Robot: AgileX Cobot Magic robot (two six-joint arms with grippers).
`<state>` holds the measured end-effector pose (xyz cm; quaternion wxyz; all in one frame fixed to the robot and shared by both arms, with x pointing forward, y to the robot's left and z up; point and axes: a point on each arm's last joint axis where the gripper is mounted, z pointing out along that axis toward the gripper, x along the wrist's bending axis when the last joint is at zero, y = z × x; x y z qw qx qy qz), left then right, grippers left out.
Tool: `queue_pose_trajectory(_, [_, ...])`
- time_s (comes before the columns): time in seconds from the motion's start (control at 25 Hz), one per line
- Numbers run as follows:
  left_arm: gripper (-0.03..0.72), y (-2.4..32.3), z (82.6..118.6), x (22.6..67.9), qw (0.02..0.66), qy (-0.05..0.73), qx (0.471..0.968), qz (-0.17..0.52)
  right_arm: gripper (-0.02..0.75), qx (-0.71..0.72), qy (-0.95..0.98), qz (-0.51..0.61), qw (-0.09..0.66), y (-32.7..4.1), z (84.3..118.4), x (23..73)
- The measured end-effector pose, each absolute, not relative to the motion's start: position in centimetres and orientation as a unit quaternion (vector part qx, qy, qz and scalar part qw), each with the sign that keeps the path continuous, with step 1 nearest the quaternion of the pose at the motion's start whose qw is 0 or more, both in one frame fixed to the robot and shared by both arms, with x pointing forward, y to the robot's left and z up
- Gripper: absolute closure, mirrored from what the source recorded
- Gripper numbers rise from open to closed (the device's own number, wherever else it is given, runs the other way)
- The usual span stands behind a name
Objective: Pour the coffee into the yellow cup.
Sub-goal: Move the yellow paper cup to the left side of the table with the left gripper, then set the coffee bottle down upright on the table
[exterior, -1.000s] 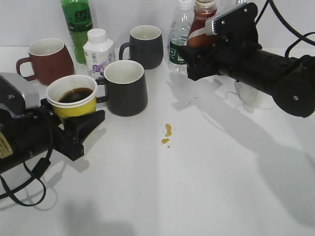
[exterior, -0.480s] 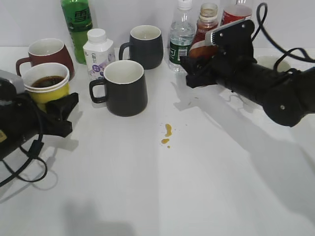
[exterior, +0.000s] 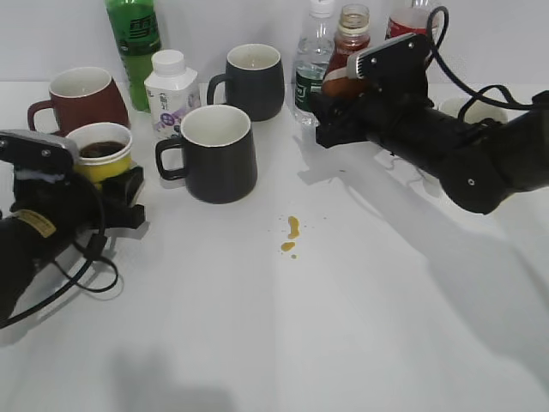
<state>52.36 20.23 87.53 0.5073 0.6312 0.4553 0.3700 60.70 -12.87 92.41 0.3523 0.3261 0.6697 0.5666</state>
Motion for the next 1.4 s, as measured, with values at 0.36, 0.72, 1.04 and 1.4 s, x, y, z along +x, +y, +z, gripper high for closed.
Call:
queue_pose_trajectory(0.36, [0.204,20.0,86.4,53.4,0.511,0.454,0.626,0.376,0.237,0.326,0.671,0.565,0.353,-12.8,92.1,60.9])
queue_pose_trajectory(0.72, [0.076,20.8,86.6,51.9,0.496,0.469,0.629,0.371,0.237,0.327,0.69,0.55,0.338,-12.6,89.7,61.0])
queue_pose_trajectory(1.04, [0.074,21.8,88.1,49.4,0.488,0.478,0.628,0.373,0.237,0.301,0.694,0.565,0.329,-12.0,88.2,61.2])
queue_pose_trajectory(1.4, [0.074,22.5,88.5,47.6,0.478,0.484,0.633,0.368,0.151,0.3,0.699,0.574,0.302,-11.7,88.0,60.8])
